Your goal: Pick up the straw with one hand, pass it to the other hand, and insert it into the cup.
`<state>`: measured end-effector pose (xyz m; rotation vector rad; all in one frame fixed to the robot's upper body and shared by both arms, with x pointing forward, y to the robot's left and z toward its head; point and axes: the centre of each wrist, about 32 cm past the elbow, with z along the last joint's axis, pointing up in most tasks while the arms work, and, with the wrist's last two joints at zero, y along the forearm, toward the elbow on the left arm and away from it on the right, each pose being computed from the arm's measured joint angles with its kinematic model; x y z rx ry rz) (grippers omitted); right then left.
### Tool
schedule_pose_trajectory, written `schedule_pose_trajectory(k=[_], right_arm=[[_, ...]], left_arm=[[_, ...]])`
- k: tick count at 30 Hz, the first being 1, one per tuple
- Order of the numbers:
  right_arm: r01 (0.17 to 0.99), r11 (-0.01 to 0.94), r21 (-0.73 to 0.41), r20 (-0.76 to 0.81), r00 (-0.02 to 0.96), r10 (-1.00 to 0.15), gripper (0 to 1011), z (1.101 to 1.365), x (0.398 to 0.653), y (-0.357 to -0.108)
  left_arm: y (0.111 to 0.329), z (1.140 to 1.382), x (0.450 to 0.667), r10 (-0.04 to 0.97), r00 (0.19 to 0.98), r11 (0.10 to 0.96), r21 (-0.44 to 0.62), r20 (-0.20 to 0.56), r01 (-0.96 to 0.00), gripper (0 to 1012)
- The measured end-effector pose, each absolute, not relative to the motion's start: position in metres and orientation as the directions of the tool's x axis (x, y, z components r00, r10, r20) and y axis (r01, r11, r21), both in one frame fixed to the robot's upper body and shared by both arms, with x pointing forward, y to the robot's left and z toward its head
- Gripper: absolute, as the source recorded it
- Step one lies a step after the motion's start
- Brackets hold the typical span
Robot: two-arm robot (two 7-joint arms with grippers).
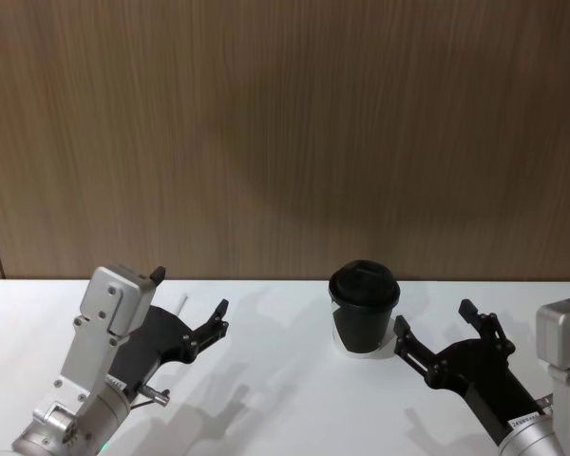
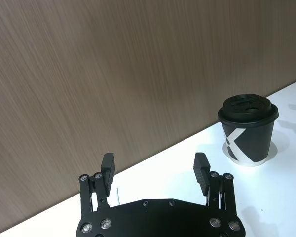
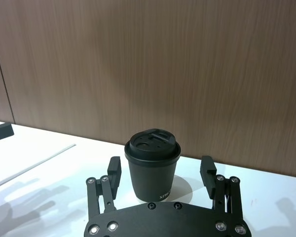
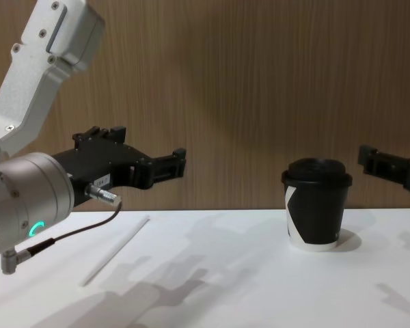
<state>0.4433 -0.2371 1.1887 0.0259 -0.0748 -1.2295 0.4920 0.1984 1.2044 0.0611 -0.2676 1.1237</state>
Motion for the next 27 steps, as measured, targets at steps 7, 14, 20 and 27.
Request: schedule_pose_trajectory(k=[7,14,20,27], right_arm=[[0.94,0.335,0.06,0.043,0.333,-0.942,1001,1.189,0.443,-0.237],[0.94,0.335,0.06,0.043,0.333,-0.942,1001,1.189,0.443,-0.237],[0.94,0.335,0.06,0.043,0.333,-0.942,1001,1.189,0.443,-0.237],[0.94,0.335,0.06,0.043,0.333,-0.942,1001,1.189,0.443,-0.237]], left_arm=[[0.198,1.204,0.492,0.882,0.404,0.434,-0.086,0.242,-0.897,1002],[0.199,1.204,0.492,0.883,0.403,0.433,-0.086,0.241,-0.897,1003],[0.2,1.203,0.488,0.891,0.392,0.418,-0.079,0.23,-0.905,1003],[0.205,1.199,0.481,0.909,0.369,0.388,-0.066,0.195,-0.919,1003]])
